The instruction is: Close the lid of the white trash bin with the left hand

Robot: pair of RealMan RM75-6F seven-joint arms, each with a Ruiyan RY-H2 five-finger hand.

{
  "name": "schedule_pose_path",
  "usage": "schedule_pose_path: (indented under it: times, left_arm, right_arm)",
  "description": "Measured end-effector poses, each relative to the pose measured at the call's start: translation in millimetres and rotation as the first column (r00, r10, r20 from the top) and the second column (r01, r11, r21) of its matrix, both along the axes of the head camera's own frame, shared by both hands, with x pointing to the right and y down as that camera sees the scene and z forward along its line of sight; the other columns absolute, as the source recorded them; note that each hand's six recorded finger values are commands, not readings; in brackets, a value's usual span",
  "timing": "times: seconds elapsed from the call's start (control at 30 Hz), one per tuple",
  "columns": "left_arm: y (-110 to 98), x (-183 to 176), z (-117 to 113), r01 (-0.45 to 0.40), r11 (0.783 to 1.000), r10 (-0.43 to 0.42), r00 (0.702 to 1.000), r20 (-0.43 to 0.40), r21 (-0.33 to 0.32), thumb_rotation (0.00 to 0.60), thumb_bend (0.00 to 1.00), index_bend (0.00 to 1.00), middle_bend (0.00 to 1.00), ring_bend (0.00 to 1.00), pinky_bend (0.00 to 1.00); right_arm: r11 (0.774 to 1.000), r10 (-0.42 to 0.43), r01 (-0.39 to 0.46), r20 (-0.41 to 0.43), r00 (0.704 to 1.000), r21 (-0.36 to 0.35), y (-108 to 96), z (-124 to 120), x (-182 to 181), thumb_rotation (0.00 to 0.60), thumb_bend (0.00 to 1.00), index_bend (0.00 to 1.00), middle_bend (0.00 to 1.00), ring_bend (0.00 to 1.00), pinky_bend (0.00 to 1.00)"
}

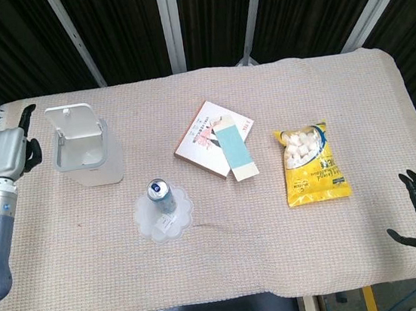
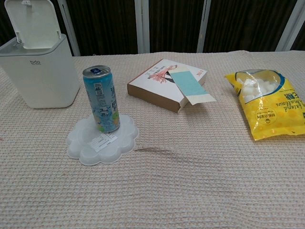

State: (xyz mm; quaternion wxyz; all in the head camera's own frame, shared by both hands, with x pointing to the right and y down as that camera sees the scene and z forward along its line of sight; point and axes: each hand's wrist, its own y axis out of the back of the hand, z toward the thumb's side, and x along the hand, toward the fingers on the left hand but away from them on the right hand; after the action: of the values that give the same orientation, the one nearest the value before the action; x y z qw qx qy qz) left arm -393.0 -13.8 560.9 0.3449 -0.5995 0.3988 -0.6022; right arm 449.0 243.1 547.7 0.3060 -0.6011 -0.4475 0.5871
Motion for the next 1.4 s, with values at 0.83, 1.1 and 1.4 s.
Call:
schedule_pose_path:
  times: [0.83,1.1,1.4]
  left_arm:
    - [-49.2,53.5,21.9,0.060,0.992,-0.055,0.998,0.044,-0.110,0.600,0.80,0.28,0.99,0.90,1.00]
    - [-42.4,55.2,16.4,0.043,0.991,-0.038,0.998,0.046,-0.124,0.600,0.81,0.33,0.99,0.90,1.00]
    - [-28.2,45.8,6.8,0.042,0.987,-0.035,0.998,0.048,-0.152,0.600,0.81,0.34,0.99,0.90,1.00]
  right_arm:
    - [1.000,0.023,-0.022,0.028,0.999,-0.009,-0.9,-1.4,2.9,0.600,0.15,0.00,0.00,0.00,0.00]
    - [1.000,0.025,-0.025,0.026,0.999,-0.006,0.0,-3.0,3.9,0.600,0.15,0.00,0.00,0.00,0.00]
    - [1.000,0.021,-0.021,0.025,0.999,-0.005,1.6,-4.0,3.4,0.600,0.15,0.00,0.00,0.00,0.00]
